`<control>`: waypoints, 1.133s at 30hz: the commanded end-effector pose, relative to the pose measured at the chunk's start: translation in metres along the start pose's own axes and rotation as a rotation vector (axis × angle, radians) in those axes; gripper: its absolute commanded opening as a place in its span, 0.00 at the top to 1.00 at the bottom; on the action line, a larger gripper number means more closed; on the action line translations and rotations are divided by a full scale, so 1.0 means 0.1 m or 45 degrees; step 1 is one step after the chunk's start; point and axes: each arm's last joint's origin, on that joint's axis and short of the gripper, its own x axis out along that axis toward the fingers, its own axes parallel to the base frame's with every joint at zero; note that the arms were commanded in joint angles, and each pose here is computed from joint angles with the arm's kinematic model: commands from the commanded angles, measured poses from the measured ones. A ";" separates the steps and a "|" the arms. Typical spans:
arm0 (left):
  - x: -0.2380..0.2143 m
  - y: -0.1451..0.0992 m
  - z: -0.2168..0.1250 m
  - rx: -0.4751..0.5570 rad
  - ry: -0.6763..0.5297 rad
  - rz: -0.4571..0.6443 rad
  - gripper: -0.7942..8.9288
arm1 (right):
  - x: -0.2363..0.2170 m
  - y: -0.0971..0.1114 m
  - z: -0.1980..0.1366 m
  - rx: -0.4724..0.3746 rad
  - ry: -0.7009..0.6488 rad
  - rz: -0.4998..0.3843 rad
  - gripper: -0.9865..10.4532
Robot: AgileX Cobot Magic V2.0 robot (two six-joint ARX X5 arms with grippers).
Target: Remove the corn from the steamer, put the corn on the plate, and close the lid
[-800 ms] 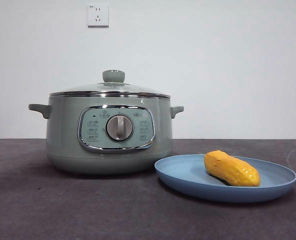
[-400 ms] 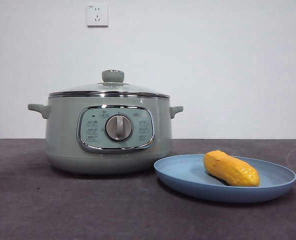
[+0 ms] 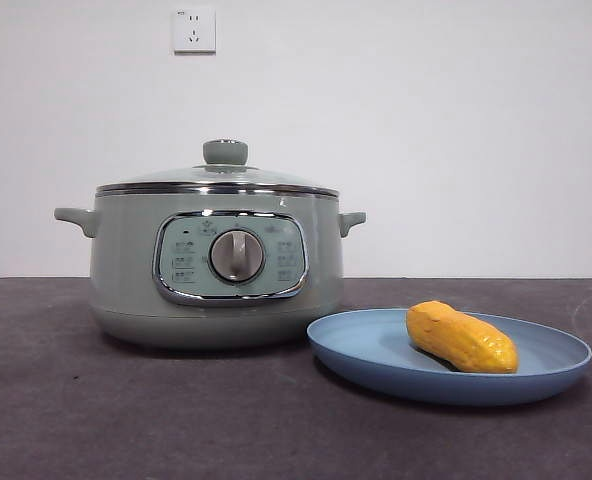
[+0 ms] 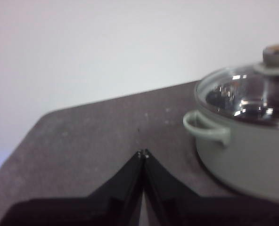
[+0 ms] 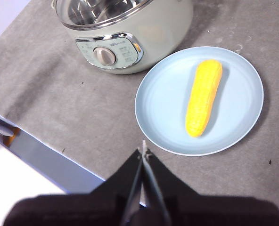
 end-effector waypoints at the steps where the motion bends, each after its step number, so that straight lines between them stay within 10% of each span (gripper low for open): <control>1: 0.01 -0.03 -0.21 -0.052 0.024 0.013 0.92 | 0.01 0.00 -0.01 -0.010 0.001 -0.002 0.91; 34: -0.04 -0.09 -0.57 -0.122 0.166 -0.007 0.92 | 0.01 0.00 -0.01 -0.010 0.002 -0.002 0.91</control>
